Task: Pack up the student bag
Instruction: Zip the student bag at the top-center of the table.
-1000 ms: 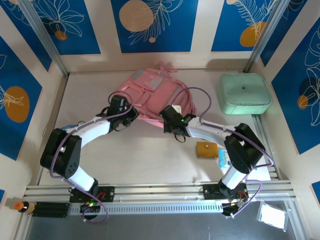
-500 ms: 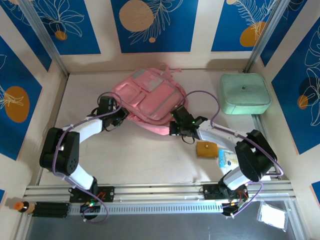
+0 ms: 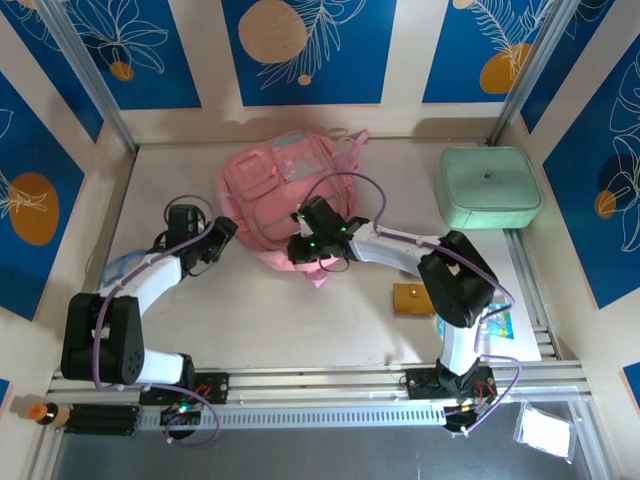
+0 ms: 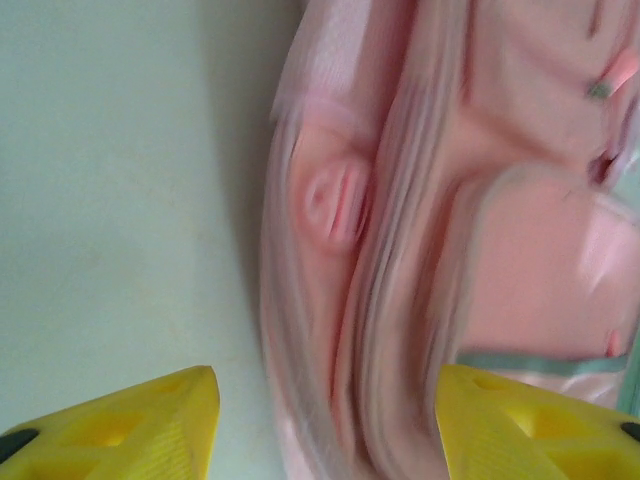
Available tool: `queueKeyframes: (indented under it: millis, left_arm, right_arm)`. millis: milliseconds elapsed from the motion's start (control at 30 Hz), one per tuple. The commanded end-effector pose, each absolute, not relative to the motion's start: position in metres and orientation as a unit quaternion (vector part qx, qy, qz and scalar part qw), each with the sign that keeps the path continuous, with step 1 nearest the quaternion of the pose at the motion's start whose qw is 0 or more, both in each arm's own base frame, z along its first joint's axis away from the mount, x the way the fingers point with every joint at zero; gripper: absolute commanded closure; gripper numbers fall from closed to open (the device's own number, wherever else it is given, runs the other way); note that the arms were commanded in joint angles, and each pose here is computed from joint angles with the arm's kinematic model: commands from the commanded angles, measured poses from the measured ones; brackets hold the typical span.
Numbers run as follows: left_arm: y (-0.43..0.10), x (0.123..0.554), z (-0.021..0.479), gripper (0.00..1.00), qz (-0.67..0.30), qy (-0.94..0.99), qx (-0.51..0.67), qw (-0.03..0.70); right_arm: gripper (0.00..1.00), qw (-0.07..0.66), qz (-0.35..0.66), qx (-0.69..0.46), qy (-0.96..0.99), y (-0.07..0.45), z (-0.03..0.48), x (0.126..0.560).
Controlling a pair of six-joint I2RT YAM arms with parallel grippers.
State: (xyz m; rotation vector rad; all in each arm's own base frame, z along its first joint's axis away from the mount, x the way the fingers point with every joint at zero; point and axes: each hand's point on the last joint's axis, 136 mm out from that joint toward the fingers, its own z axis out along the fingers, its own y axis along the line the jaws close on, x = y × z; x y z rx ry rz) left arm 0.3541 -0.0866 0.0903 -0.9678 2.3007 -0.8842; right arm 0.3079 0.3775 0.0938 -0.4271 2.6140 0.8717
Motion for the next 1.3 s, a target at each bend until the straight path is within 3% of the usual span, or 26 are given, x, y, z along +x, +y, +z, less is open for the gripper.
queueKeyframes:
  millis: [0, 400, 900, 1100, 1267]
  left_arm:
    - [-0.103, 0.343, 0.083, 0.41, -0.374, 0.822, -0.378, 0.205]
    - [-0.128, 0.361, 0.075, 0.42, -0.437, 0.795, -0.383, 0.175]
    - [-0.136, 0.368, 0.061, 0.89, -0.423, 0.804, -0.39, 0.153]
    - [-0.135, 0.372, 0.056, 1.0, -0.421, 0.804, -0.391, 0.153]
    - [-0.132, 0.373, 0.053, 1.0, -0.412, 0.809, -0.39, 0.156]
  right_arm:
    - [1.0, 0.185, 0.366, -0.187, 0.892, 0.412, 0.122, 0.311]
    - [1.0, 0.158, 0.365, -0.201, 0.896, 0.42, 0.113, 0.301]
    - [1.0, 0.15, 0.286, -0.195, 0.926, 0.391, 0.092, 0.29]
    - [1.0, 0.156, 0.209, -0.17, 0.95, 0.346, 0.084, 0.289]
    - [1.0, 0.177, 0.138, -0.15, 0.963, 0.302, 0.087, 0.294]
